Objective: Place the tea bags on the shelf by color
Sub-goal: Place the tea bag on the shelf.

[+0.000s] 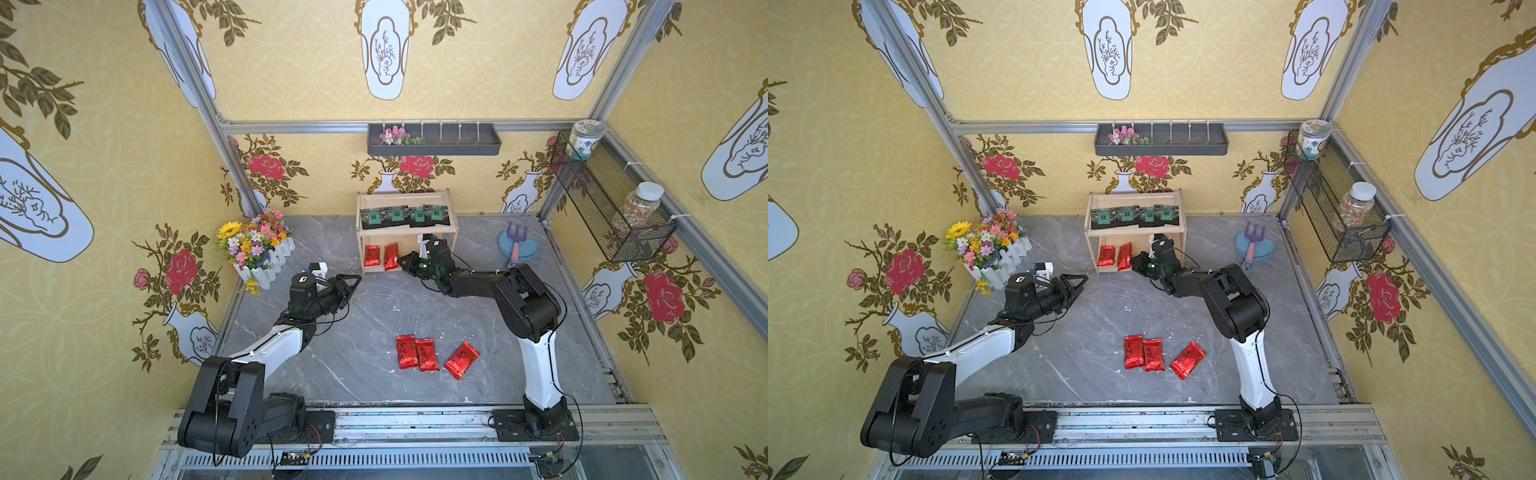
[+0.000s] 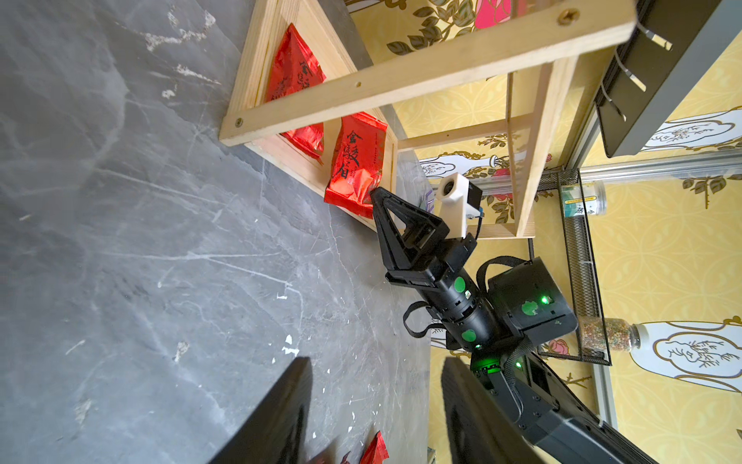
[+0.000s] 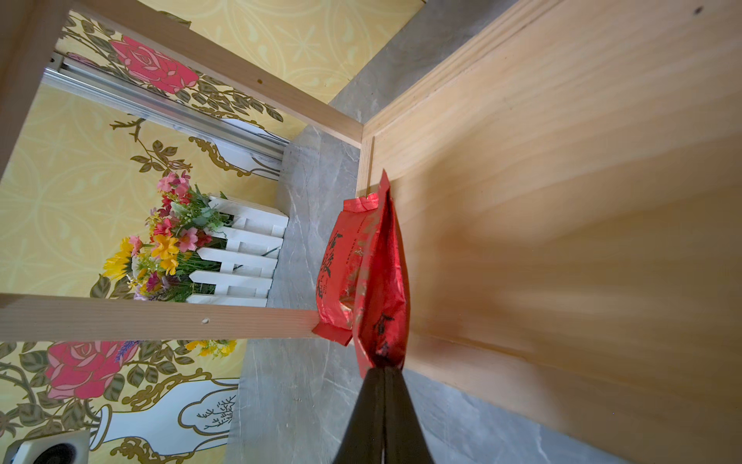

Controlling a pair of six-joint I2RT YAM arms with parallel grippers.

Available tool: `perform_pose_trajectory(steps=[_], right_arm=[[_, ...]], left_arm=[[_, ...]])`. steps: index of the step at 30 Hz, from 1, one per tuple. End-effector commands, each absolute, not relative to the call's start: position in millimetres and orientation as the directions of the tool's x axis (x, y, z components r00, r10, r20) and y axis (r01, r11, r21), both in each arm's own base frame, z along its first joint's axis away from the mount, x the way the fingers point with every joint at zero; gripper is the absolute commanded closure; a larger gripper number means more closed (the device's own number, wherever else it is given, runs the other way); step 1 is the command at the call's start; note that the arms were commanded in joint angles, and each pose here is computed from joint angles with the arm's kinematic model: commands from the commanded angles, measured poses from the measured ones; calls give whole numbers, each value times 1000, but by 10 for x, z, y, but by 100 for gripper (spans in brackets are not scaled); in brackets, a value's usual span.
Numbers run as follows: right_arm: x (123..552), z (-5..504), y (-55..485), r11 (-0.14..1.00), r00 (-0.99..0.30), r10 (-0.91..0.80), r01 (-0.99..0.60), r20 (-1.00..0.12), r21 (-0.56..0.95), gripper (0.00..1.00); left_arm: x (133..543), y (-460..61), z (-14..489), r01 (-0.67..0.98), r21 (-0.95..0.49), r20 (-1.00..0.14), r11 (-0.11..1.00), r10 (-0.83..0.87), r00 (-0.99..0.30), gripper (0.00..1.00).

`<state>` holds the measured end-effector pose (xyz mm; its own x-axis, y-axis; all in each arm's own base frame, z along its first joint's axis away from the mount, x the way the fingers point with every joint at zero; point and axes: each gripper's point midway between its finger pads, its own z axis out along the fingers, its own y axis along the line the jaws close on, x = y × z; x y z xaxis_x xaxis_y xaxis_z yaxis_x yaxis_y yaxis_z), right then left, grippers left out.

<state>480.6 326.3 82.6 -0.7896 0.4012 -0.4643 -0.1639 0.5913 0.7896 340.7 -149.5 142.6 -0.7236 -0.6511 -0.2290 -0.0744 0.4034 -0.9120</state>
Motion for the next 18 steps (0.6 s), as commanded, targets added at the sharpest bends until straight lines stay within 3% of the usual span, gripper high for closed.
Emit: perform_pose_trajectory(steps=[1, 18], right_arm=[[4846, 788, 3274, 606, -785, 395, -166, -476, 778, 90], [4971, 686, 3230, 629, -768, 437, -110, -467, 770, 88]], left_arm=[[3398, -1499, 1406, -60, -909, -241, 411, -640, -730, 43], [3406, -1488, 1371, -68, -907, -239, 416, -640, -730, 42]])
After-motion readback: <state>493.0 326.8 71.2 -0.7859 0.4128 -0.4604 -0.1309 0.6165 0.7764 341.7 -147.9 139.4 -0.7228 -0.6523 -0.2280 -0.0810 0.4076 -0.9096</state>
